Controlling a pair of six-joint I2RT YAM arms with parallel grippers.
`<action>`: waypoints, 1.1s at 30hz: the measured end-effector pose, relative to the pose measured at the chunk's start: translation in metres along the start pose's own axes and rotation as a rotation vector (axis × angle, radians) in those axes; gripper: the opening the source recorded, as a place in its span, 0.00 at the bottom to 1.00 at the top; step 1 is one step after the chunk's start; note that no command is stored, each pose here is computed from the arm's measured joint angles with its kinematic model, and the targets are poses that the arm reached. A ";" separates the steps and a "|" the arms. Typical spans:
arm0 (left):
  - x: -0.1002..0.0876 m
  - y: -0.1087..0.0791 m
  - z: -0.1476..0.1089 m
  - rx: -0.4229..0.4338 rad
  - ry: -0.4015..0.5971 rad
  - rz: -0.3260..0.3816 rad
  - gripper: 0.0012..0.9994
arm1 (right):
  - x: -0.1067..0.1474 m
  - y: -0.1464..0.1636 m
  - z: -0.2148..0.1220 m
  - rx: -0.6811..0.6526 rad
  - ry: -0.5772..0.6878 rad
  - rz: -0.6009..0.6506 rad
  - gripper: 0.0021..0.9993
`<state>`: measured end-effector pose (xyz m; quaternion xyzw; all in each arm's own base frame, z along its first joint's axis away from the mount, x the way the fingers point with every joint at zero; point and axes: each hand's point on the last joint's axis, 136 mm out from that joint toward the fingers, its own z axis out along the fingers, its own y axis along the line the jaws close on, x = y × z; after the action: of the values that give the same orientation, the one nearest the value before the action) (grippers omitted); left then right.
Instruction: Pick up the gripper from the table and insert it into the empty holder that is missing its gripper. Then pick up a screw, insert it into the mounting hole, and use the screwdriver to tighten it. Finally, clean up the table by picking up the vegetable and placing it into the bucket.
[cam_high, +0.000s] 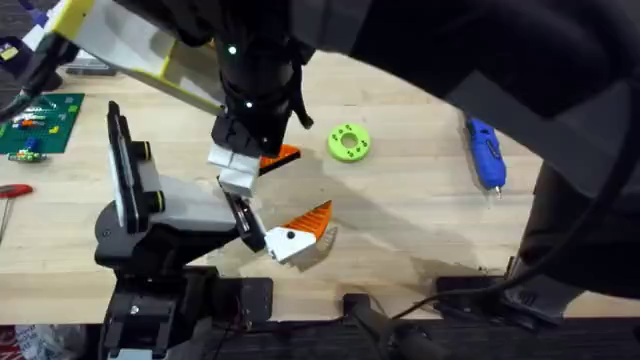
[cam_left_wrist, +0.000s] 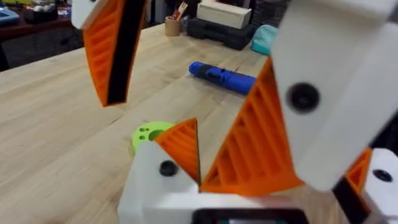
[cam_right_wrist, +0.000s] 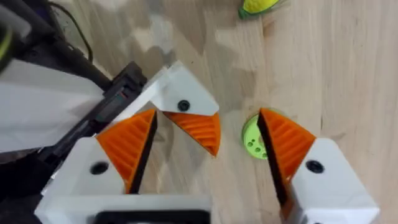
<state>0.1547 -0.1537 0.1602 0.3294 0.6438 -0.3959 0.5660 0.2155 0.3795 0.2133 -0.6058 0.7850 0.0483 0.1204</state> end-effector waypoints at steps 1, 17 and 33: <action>0.000 0.000 0.000 0.000 0.000 0.001 0.99 | 0.000 0.000 0.000 0.001 -0.001 0.002 0.99; 0.000 0.000 0.000 0.001 0.000 0.001 0.99 | -0.016 -0.003 -0.049 0.002 -0.123 0.025 0.99; 0.000 0.000 0.000 0.001 0.000 0.001 0.99 | 0.028 -0.033 -0.093 0.014 -0.116 0.131 0.99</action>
<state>0.1546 -0.1538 0.1602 0.3300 0.6435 -0.3958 0.5660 0.2287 0.3242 0.2983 -0.5484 0.8151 0.0856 0.1663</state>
